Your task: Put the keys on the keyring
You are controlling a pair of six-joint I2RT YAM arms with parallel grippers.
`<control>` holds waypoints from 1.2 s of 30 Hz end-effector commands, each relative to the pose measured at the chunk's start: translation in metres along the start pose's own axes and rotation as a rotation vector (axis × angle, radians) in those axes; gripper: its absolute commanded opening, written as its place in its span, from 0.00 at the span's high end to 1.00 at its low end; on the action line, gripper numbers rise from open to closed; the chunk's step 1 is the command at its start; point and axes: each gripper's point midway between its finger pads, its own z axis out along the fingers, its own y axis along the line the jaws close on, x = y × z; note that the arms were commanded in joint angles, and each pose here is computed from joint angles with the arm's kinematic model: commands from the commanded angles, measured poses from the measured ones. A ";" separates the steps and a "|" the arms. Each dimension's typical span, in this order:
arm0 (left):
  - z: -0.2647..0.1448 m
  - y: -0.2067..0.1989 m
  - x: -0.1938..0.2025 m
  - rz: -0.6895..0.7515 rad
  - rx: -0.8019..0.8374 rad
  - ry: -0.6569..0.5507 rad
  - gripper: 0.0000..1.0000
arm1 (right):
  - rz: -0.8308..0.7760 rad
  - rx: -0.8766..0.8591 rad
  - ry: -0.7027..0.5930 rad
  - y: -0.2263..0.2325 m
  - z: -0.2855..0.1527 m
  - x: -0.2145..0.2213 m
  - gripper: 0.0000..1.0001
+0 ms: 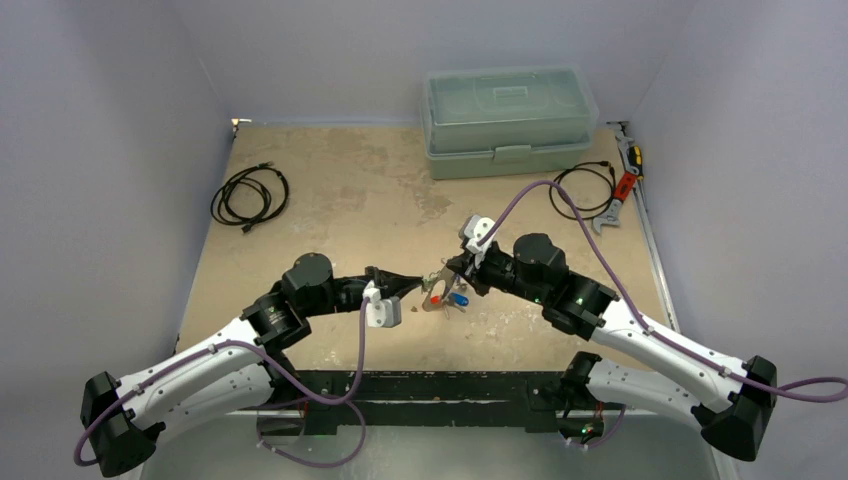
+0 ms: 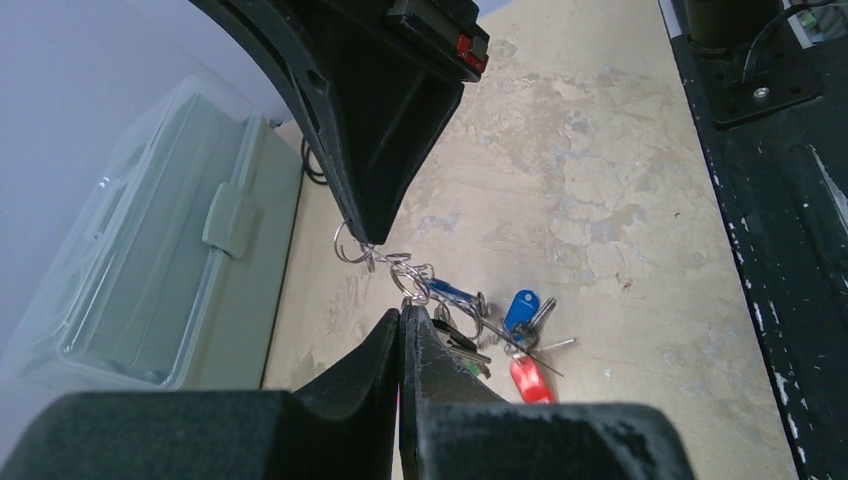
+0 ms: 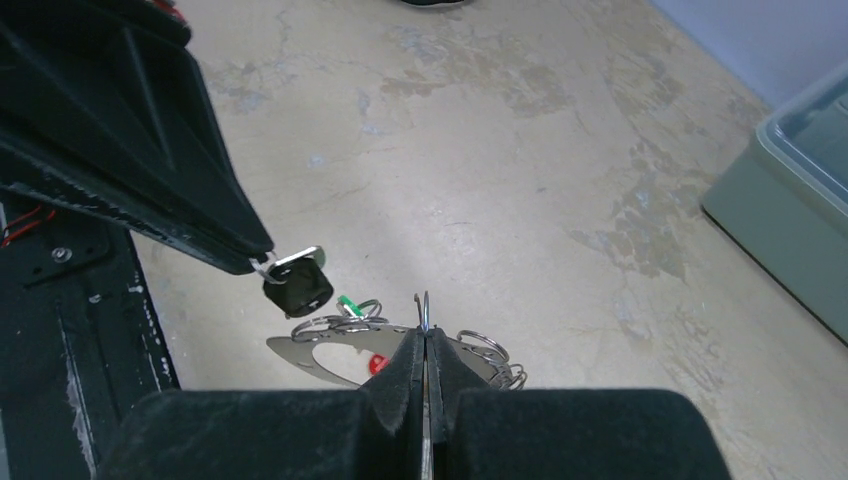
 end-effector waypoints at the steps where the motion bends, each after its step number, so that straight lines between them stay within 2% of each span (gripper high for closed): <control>1: -0.001 0.008 -0.020 0.035 0.013 -0.048 1.00 | -0.067 -0.048 -0.094 0.013 -0.001 -0.026 1.00; 15: 0.000 0.003 -0.022 0.029 0.046 -0.055 1.00 | -0.138 -0.094 -0.063 0.042 0.012 -0.029 1.00; 36: 0.002 0.014 -0.008 -0.027 0.003 -0.001 1.00 | -0.154 -0.077 -0.077 0.046 0.007 -0.038 1.00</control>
